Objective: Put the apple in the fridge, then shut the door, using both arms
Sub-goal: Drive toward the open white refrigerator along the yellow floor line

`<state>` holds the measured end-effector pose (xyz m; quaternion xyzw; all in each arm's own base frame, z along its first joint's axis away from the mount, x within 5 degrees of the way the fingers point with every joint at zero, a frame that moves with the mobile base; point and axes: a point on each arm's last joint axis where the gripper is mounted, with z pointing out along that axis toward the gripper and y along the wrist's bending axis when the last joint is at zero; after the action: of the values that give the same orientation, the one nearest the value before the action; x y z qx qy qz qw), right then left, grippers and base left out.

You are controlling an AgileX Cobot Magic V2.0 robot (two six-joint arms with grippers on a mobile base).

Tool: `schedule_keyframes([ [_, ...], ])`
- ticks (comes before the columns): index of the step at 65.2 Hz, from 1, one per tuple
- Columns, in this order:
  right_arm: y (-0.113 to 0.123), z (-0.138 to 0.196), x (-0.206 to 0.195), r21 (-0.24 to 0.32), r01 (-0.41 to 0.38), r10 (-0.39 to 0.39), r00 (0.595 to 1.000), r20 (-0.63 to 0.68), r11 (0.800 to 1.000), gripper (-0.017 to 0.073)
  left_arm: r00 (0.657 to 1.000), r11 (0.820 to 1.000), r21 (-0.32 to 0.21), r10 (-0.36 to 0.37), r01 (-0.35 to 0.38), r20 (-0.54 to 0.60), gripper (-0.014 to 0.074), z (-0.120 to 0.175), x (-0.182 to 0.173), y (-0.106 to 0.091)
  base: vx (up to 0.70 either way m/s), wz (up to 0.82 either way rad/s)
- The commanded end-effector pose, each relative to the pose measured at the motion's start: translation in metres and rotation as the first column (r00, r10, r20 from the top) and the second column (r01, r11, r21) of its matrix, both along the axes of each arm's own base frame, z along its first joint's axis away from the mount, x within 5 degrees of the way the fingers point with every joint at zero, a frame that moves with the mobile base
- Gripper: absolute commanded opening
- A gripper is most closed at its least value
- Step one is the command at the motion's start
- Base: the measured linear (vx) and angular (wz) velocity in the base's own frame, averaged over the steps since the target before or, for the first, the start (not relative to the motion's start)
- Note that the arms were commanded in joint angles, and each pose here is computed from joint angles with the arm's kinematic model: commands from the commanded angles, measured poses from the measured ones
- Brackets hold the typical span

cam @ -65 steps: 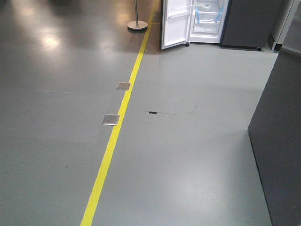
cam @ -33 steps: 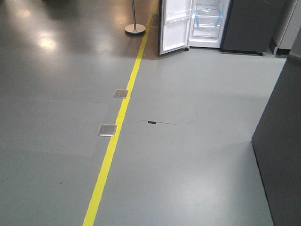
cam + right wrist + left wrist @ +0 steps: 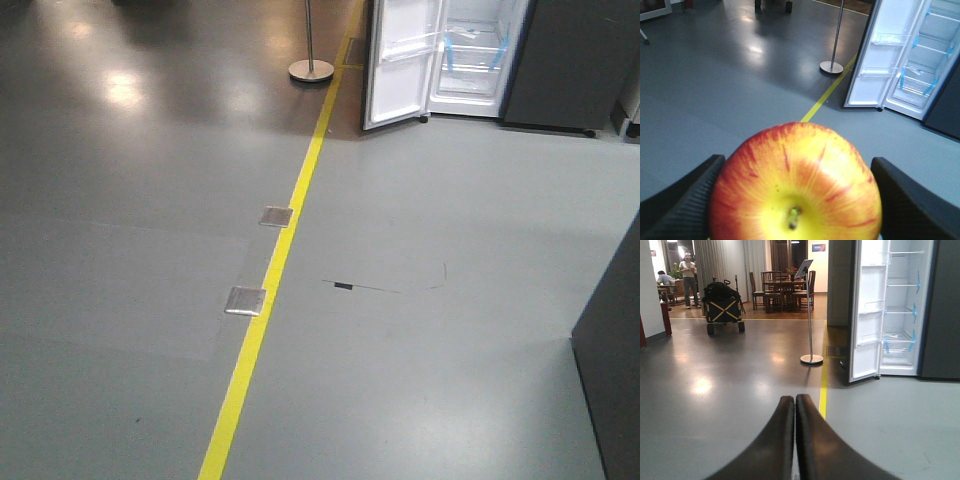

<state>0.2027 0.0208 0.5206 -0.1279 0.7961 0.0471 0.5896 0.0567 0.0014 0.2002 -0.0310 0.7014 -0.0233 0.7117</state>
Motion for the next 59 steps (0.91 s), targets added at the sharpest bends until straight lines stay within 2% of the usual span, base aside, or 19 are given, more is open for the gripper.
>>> schedule_keyframes([
  [1, -0.0011, 0.0178, -0.0076, 0.022, 0.012, -0.015, 0.992, 0.126, 1.000, 0.0104, 0.996, 1.000, 0.000, -0.020, 0.020, 0.092, -0.0007, 0.0123, -0.0025, -0.0018, 0.26, 0.12],
  [30, -0.0011, 0.0178, -0.0076, 0.022, 0.012, -0.015, 0.992, 0.126, 1.000, 0.0104, 0.996, 1.000, 0.000, -0.020, 0.020, 0.092, -0.0007, 0.0123, -0.0025, -0.0018, 0.26, 0.06],
  [59, -0.0011, 0.0178, -0.0076, 0.022, 0.012, -0.015, 0.992, 0.126, 1.000, 0.0104, 0.996, 1.000, 0.000, -0.020, 0.020, 0.092, -0.0007, 0.0123, -0.0025, -0.0018, 0.26, -0.13],
])
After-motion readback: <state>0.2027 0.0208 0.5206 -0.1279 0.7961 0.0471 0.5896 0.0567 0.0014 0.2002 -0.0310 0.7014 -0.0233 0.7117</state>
